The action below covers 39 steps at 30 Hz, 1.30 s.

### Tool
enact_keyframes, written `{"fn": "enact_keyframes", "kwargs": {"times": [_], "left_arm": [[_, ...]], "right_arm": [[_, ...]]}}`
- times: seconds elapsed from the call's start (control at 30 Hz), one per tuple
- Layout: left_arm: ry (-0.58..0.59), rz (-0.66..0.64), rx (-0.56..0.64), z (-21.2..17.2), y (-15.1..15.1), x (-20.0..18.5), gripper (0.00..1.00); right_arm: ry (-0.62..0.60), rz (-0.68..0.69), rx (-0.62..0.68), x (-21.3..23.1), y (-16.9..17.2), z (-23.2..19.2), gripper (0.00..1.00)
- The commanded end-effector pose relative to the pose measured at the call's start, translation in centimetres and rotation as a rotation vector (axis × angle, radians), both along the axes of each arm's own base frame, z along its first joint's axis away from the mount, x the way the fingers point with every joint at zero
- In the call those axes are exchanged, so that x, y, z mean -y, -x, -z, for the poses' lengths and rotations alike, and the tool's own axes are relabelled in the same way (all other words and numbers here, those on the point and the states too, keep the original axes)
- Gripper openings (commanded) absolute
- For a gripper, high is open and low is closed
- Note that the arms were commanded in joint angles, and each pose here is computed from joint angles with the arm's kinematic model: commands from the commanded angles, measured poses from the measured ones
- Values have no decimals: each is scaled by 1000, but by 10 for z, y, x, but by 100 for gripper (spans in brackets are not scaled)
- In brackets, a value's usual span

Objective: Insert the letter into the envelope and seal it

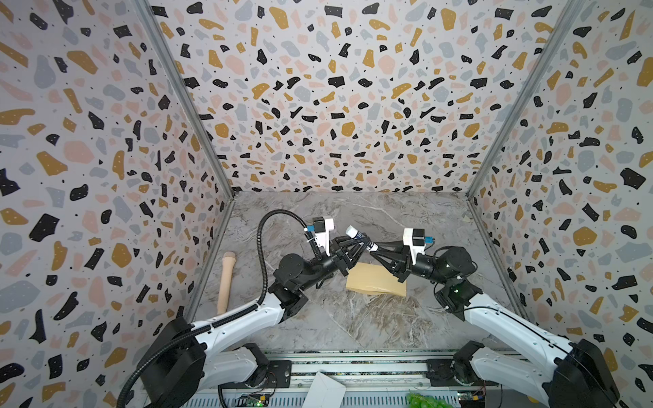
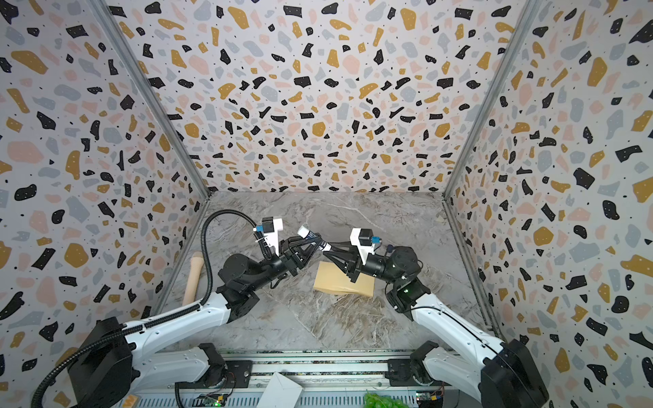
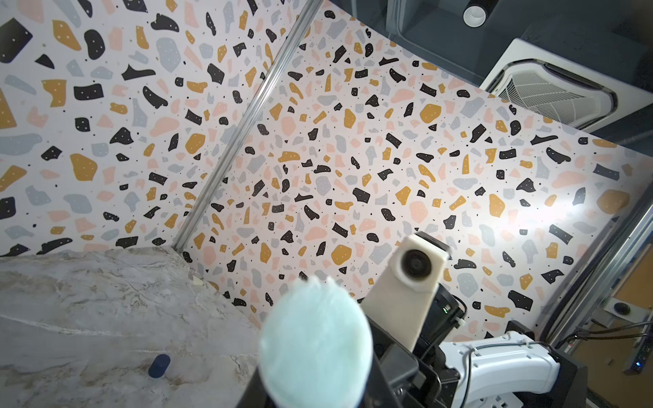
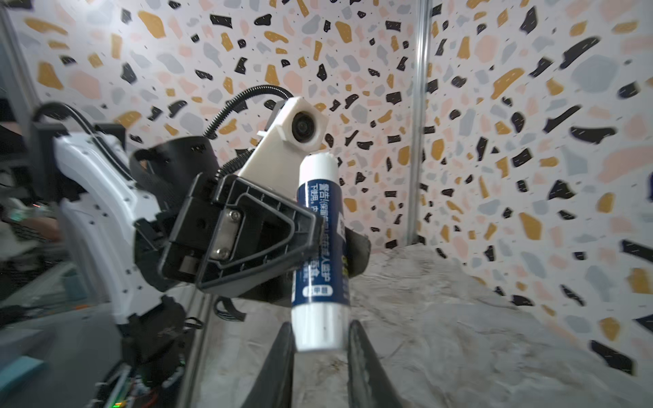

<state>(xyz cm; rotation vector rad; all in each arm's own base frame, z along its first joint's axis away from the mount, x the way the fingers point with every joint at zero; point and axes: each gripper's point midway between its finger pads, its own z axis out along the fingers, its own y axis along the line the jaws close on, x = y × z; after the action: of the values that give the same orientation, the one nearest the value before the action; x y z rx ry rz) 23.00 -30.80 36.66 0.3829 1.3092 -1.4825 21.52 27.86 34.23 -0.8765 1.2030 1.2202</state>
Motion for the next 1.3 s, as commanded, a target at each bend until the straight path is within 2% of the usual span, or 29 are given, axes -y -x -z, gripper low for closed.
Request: {"fn": "enact_keyframes", "kwargs": {"times": [0.0, 0.1, 0.2, 0.3, 0.37, 0.43, 0.53, 0.63, 0.77, 1.07, 1.27], "left_arm": [[21, 55, 119, -18, 18, 0, 0], [14, 43, 111, -16, 16, -1, 0], [8, 24, 88, -13, 12, -1, 0], [-1, -6, 35, -8, 3, -1, 0], [3, -14, 18, -8, 0, -1, 0], [8, -17, 10, -9, -1, -2, 0], [11, -17, 5, -10, -1, -2, 0], [13, -16, 3, -10, -2, -2, 0], [19, -13, 1, -12, -2, -1, 0], [23, -9, 0, -14, -2, -1, 0], [25, -9, 2, -15, -1, -1, 0]], "right_arm": [[-81, -268, -104, 3, 31, -41, 4], [-78, -281, -132, 1, 28, -38, 11], [-89, -225, -113, 2, 22, -38, 21], [-98, -26, -39, 10, 4, -35, 38], [-77, 184, 68, 19, -8, -32, 54], [-38, 355, 218, 25, -6, -31, 66], [45, 520, 453, 26, 6, -25, 73], [153, 599, 565, 18, 6, -14, 73], [223, 638, 614, 7, 4, -5, 67], [229, 678, 609, 2, -1, -4, 42], [212, 679, 592, 2, -1, -8, 20]]}}
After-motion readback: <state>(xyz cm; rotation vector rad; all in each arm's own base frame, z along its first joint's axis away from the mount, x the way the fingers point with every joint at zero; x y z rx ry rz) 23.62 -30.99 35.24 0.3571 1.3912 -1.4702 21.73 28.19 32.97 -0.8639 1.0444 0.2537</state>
